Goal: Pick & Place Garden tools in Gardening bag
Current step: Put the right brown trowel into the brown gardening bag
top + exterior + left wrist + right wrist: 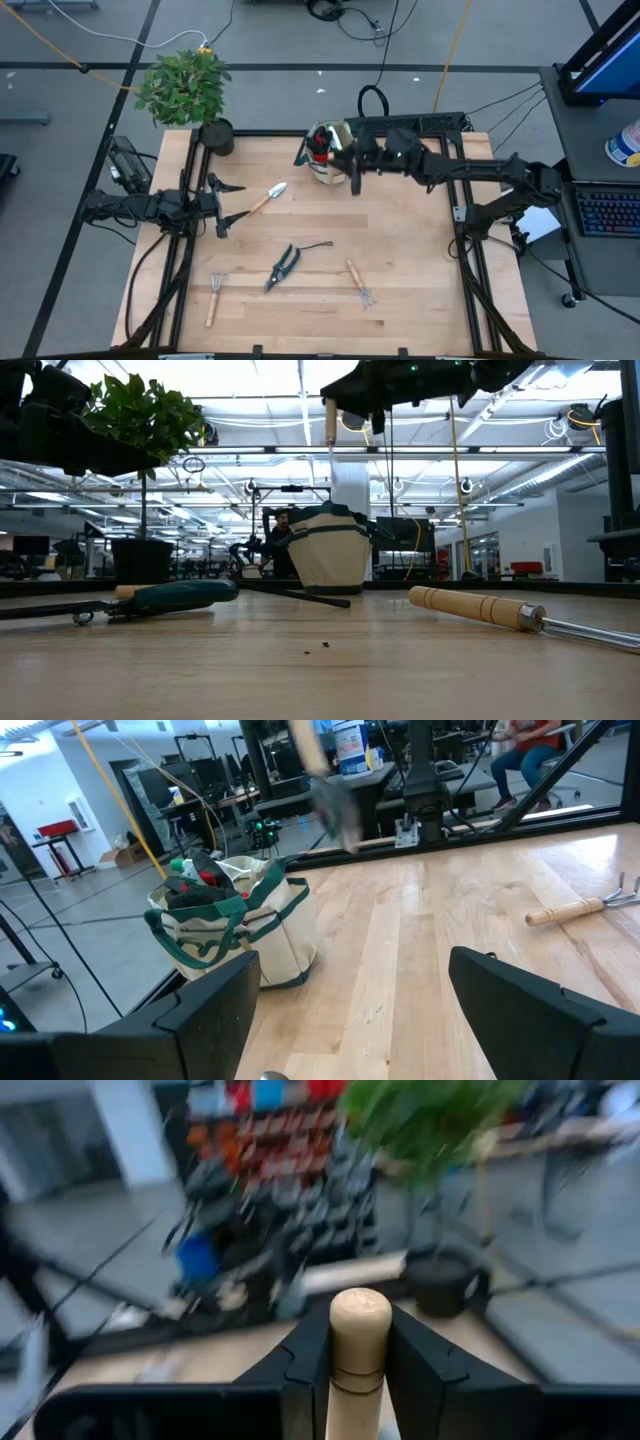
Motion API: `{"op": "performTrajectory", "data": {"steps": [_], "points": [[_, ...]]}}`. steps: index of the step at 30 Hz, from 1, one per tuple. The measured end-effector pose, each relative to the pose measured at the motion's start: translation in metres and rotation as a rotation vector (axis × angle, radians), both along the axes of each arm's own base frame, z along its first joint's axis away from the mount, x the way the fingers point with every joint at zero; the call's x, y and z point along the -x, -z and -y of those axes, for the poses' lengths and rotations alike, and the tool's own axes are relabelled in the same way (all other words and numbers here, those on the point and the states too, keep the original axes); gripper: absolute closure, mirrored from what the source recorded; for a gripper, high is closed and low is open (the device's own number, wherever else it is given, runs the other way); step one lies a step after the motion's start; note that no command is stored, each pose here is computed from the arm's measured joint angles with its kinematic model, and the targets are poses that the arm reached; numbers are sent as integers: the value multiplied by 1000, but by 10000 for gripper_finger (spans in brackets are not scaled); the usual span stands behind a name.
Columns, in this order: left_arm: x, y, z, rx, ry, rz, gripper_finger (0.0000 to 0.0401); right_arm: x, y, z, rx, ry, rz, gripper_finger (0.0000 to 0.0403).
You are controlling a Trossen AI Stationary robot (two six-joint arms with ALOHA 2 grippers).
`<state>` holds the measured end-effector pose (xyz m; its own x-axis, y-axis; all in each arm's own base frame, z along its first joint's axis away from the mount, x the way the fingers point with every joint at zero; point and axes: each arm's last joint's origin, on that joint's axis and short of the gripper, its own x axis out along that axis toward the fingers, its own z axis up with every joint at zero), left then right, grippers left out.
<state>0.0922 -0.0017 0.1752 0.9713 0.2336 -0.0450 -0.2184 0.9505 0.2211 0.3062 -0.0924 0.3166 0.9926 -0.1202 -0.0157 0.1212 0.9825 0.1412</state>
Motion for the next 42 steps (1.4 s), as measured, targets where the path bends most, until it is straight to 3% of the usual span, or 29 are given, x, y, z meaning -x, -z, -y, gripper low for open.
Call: {"op": "performTrajectory", "data": {"steps": [8, 18, 32, 42], "points": [[0, 0, 0, 0, 0, 0, 68, 12, -20, 29, 67, 213, 201, 340], [0, 0, 0, 0, -1, 0, 68, 20, -33, 39, 151, 415, 317, 340], [0, 0, 0, 0, -1, 0, 68, 24, -26, 42, 173, 840, 193, 340], [0, 0, 0, 0, -1, 0, 68, 11, -3, 49, 111, 962, 120, 340]]}}
